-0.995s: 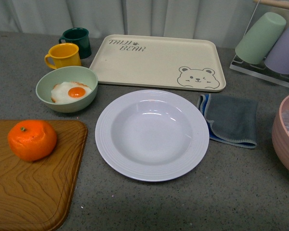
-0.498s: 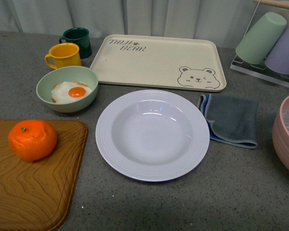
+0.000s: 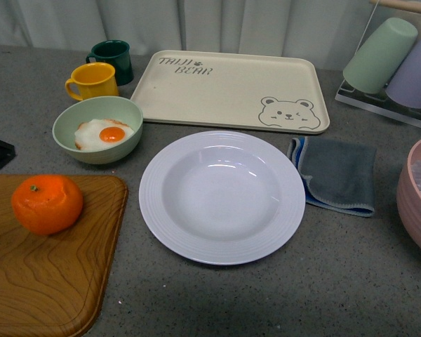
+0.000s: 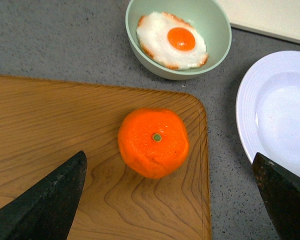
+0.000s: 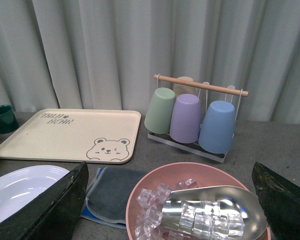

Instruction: Place orange and plate with both arms

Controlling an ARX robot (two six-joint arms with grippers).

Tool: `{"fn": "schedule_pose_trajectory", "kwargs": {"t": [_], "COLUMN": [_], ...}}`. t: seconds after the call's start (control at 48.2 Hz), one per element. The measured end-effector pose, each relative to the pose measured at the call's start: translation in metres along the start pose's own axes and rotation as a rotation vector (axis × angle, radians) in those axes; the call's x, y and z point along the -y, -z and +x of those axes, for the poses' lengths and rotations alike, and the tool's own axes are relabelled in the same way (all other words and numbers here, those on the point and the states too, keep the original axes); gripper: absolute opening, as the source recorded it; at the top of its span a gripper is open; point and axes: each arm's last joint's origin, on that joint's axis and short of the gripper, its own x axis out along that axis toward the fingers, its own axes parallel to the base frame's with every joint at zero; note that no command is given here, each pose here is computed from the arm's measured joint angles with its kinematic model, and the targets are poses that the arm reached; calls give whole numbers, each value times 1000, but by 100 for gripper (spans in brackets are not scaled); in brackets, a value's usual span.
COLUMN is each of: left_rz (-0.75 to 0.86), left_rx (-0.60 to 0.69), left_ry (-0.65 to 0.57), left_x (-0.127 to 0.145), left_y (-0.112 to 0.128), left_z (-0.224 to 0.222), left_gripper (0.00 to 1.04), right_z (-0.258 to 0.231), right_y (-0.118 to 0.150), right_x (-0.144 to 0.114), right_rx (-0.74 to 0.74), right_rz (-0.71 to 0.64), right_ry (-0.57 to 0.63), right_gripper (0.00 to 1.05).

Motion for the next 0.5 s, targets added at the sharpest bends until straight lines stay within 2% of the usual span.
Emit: {"fn": "schedule_pose_trajectory", "kwargs": {"t": [0.498], "left_rz": [-16], "left_rx": [-200], "left_ry": [30], "left_x": [9], "left_y": [7], "left_z": [56], "left_gripper": [98], "right_z": [0], "right_y": [0], "right_x": [0], "right_rx": [0], "right_rz": [0], "right_ry": [0], "right_gripper": [95]}}
